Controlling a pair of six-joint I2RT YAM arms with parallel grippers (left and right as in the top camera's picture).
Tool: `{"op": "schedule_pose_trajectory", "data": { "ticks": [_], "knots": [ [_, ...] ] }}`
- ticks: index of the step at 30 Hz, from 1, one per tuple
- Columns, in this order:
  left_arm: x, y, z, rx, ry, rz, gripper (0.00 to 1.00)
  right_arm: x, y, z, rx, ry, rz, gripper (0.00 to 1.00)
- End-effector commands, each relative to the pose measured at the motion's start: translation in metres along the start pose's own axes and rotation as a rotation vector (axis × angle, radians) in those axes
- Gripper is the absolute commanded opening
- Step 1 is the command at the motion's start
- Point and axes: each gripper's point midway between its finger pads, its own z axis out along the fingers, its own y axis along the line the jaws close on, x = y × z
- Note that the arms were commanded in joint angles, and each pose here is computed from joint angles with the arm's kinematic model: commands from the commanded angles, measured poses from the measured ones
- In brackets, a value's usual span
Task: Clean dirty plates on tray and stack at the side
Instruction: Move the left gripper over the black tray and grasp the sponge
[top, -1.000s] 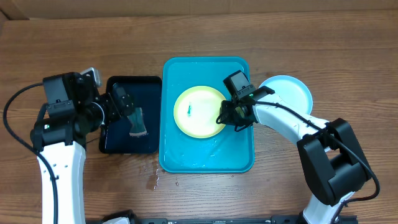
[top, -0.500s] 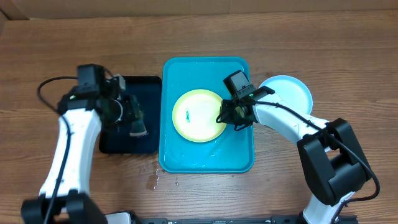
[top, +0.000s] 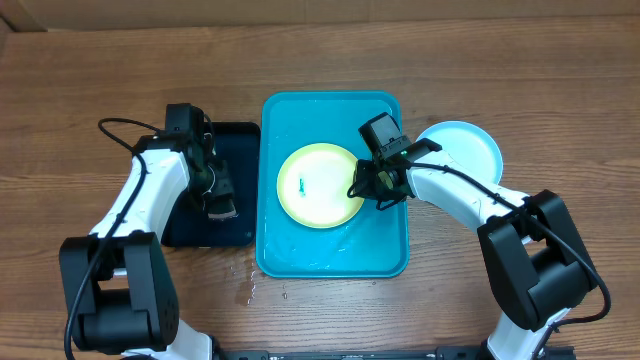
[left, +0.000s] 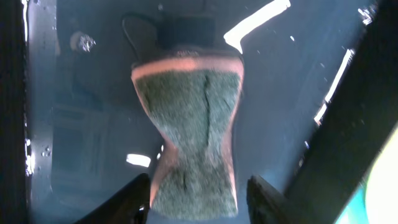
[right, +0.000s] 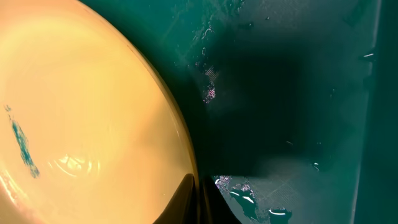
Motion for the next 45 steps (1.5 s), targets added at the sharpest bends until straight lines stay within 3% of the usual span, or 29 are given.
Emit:
{"op": "schedule_pose_trajectory", "data": {
  "ticks": [1, 14, 18, 19, 20, 27, 35, 45],
  "knots": [
    [-0.004, 0.000, 0.003, -0.022, -0.005, 0.003, 0.37, -0.004, 0.001, -0.007, -0.002, -0.029, 0.004, 0.04],
    [0.003, 0.001, 0.020, -0.035, 0.048, 0.003, 0.18, -0.004, 0.001, -0.007, -0.001, -0.029, 0.011, 0.04],
    [0.006, -0.001, 0.030, -0.023, 0.079, 0.002, 0.17, -0.004, 0.001, -0.007, -0.002, -0.029, 0.011, 0.04],
    [0.007, -0.003, 0.032, -0.015, 0.084, 0.002, 0.15, -0.004, 0.001, -0.007, -0.002, -0.029, 0.011, 0.04],
    [0.007, -0.003, 0.033, -0.015, 0.084, 0.002, 0.04, -0.004, 0.001, -0.007, -0.002, -0.029, 0.011, 0.04],
    [-0.003, -0.003, 0.025, -0.020, 0.064, 0.060, 0.04, -0.004, 0.001, -0.007, -0.002, -0.029, 0.011, 0.04],
    [-0.041, 0.001, -0.008, -0.074, -0.079, 0.085, 0.04, -0.004, 0.001, -0.007, -0.002, -0.029, 0.011, 0.04],
    [-0.047, 0.008, 0.009, -0.106, -0.138, 0.081, 0.04, -0.004, 0.001, -0.007, -0.001, -0.028, 0.011, 0.04]
  ]
}}
